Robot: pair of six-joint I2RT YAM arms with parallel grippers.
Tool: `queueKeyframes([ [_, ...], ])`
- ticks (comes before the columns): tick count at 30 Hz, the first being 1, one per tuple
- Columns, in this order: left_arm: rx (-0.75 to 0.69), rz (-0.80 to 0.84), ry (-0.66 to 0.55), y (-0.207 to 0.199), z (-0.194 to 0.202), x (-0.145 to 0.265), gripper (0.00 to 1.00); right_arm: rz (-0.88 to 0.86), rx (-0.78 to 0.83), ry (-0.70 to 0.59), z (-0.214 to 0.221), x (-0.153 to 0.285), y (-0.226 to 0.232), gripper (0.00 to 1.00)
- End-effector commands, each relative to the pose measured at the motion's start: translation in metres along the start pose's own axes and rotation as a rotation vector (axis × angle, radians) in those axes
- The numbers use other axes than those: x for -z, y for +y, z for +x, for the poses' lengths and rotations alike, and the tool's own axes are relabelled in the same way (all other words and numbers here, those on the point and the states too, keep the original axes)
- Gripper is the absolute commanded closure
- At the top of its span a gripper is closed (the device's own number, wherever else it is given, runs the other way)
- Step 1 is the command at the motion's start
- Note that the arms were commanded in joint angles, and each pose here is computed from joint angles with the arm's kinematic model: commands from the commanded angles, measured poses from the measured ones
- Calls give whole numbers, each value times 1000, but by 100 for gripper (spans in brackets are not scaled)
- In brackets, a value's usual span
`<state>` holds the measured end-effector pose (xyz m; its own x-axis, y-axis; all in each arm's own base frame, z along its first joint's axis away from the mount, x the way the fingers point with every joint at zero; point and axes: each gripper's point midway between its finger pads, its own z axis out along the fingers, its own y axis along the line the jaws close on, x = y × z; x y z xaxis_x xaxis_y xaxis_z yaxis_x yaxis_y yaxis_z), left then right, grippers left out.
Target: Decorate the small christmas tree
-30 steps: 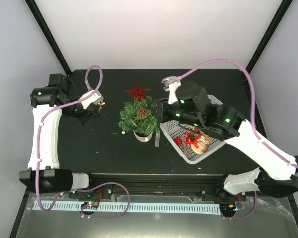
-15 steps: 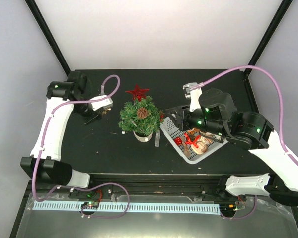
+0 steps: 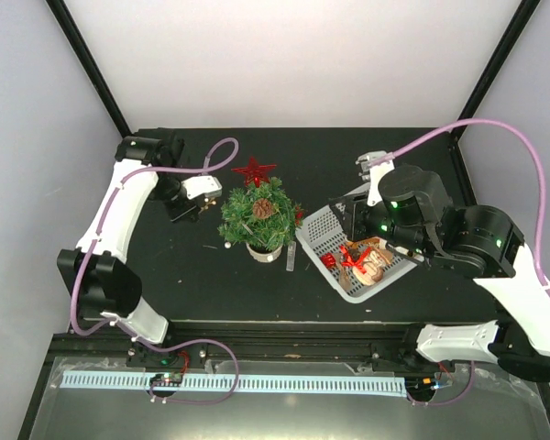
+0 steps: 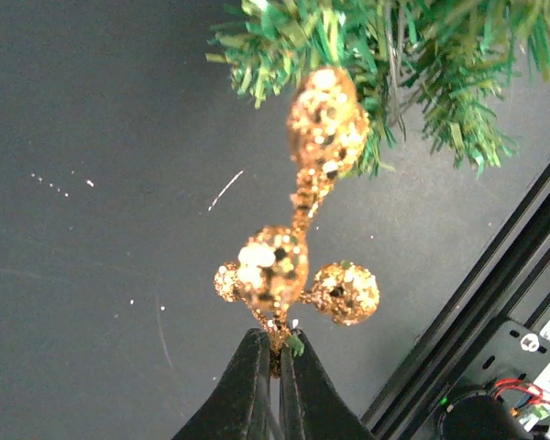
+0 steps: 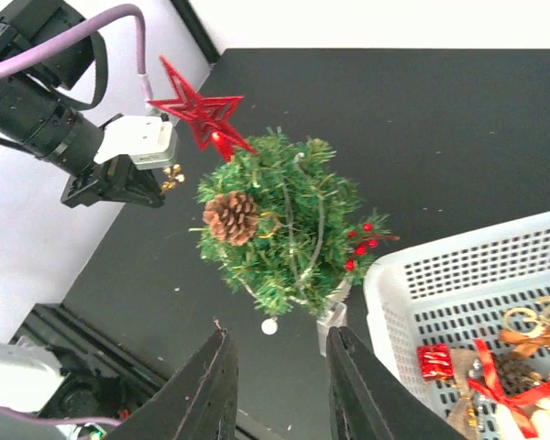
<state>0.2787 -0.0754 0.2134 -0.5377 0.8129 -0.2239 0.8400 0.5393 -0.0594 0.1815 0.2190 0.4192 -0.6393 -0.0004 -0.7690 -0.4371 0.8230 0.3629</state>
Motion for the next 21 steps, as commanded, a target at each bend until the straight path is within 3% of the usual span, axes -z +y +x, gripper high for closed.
queueKeyframes([
  [1, 25, 61, -38, -1, -17, -2, 98, 100, -23, -64, -10, 11, -22, 70],
  [5, 39, 105, -94, -3, -35, 0, 98, 142, 14, -93, -21, 22, -29, 68],
  [11, 23, 127, -82, -18, -52, -5, 98, 177, 71, -100, -28, 28, -34, 67],
  [21, 25, 132, -32, -19, -53, -17, 98, 207, 35, -136, -27, 34, -45, 67],
])
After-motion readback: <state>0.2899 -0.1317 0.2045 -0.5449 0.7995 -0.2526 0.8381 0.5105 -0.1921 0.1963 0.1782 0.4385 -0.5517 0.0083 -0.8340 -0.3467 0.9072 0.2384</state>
